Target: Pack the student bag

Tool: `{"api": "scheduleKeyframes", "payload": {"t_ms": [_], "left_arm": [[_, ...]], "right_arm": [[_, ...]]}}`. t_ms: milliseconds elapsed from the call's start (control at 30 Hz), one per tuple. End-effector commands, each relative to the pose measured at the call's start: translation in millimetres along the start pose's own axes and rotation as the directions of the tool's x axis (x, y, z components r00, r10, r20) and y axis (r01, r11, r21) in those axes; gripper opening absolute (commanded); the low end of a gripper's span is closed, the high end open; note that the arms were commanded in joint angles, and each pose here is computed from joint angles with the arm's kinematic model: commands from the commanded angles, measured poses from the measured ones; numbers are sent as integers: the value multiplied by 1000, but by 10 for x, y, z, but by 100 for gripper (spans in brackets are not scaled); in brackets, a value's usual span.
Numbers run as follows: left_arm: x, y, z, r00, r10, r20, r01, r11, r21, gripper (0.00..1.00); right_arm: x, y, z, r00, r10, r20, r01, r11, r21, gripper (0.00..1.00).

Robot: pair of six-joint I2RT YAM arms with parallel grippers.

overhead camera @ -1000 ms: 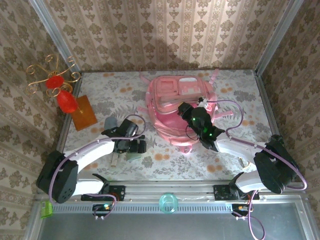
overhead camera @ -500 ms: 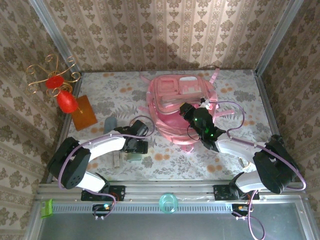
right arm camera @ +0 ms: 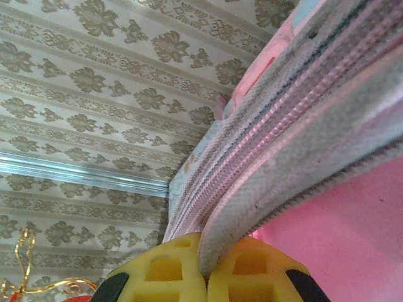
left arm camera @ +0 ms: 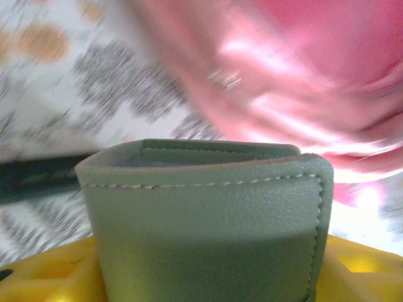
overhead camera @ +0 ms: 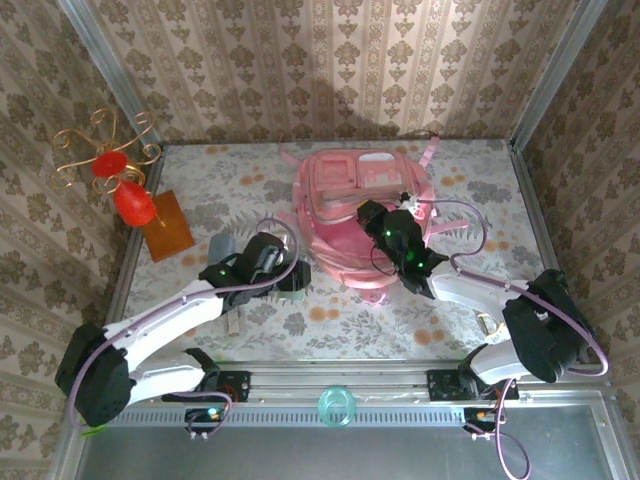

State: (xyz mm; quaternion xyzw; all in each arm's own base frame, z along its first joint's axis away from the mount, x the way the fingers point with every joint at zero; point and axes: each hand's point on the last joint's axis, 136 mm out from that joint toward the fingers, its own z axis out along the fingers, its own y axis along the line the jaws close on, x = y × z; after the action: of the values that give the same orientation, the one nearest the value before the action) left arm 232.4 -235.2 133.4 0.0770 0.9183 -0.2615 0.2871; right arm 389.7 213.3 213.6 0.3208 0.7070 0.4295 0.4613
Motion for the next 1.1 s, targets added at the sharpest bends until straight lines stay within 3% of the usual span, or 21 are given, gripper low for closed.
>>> {"api": "scheduleKeyframes", "payload": {"t_ms": [0, 200, 333, 467, 667, 767, 833, 967, 1067], "left_arm": [[-502, -522, -39, 991, -62, 117, 38, 979, 202, 67], [-1010, -787, 176, 964, -225, 141, 166, 925, 342, 65], [-1195, -792, 354, 913, -383, 140, 303, 867, 395, 61], [-1283, -736, 466, 881, -439, 174, 353, 857, 375, 62], [-1498, -446, 692, 782, -562, 270, 458, 812, 362, 65], [-1619, -356, 835, 730, -618, 293, 510, 777, 369, 73], [-1679, -389, 921, 730, -623, 281, 514, 772, 374, 82], [-1700, -514, 912, 785, -559, 266, 453, 811, 369, 95], [-1604, -511, 846, 804, -535, 258, 429, 824, 371, 97]], "right_arm": [[-145, 451, 31, 996, 81, 45, -76, 992, -102, 0], [-162, 845, 50, 993, 116, 13, -113, 979, -167, 0], [-189, 998, 65, 990, 140, 15, -134, 970, -201, 0], [-234, 1178, 74, 988, 156, 14, -148, 960, -237, 0], [-266, 1372, 112, 987, 159, 7, -151, 950, -273, 0], [-251, 1387, 133, 988, 156, 2, -150, 950, -274, 0], [-271, 1356, 145, 988, 154, 10, -146, 953, -265, 0], [-309, 1274, 169, 988, 152, 16, -143, 957, -252, 0], [-316, 1213, 191, 989, 149, 13, -141, 959, -244, 0]]}}
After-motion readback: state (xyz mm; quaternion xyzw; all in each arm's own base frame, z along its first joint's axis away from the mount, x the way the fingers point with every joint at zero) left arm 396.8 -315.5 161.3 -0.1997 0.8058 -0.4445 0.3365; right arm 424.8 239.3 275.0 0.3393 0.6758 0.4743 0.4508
